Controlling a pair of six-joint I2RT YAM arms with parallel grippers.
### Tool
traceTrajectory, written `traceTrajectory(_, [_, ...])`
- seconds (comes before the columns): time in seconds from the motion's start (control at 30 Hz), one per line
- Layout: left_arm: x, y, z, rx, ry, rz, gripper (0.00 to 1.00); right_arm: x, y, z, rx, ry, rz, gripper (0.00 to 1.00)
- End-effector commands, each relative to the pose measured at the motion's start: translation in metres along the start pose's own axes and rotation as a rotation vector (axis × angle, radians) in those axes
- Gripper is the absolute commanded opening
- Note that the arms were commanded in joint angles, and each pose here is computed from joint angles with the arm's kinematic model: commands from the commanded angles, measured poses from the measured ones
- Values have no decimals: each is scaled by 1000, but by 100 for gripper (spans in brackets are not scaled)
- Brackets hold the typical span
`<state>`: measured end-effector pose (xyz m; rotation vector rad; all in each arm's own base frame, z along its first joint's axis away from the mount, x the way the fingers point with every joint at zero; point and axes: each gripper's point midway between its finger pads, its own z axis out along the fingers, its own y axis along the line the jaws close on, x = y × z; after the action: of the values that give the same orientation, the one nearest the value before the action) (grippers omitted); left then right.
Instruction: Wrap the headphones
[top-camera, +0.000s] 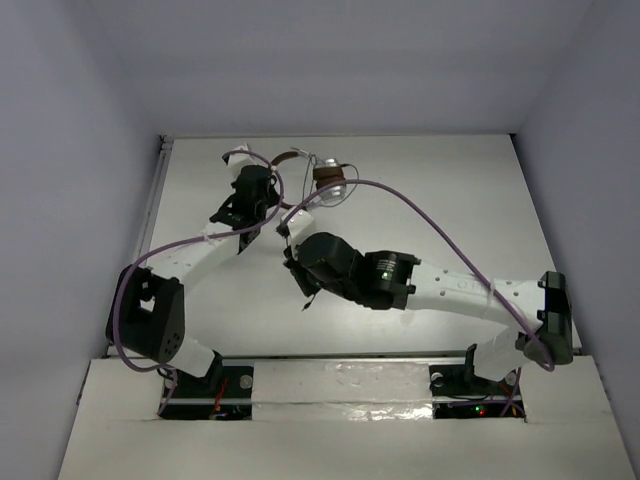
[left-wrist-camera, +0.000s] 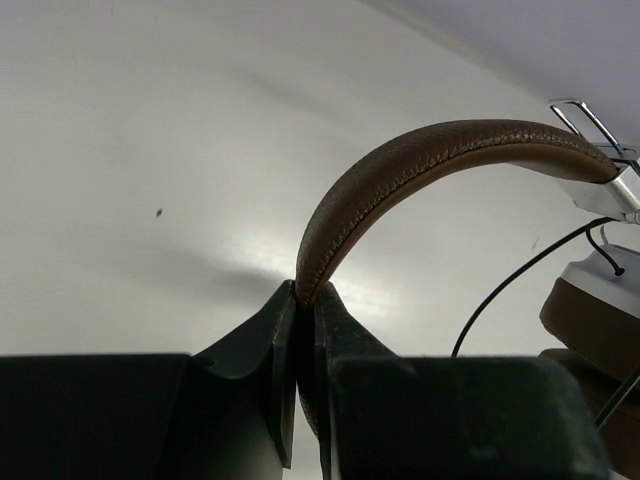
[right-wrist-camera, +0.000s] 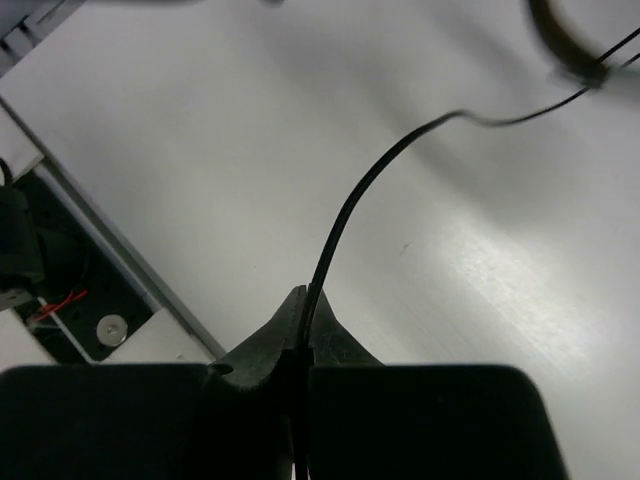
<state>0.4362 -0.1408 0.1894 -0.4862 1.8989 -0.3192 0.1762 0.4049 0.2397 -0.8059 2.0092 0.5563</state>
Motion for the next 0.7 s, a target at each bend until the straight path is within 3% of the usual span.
traceTrajectory(0.0, [-19, -19, -28, 79, -76, 12, 0, -46, -26, -29, 109, -107, -90, 0])
traceTrajectory(0.27, [11, -16, -56, 149, 38, 54, 0, -80, -96, -42, 267, -156, -113, 0])
traceTrajectory(0.67, [52, -29, -85, 281, 203, 154, 0, -118, -193, -47, 513, -271, -6, 0])
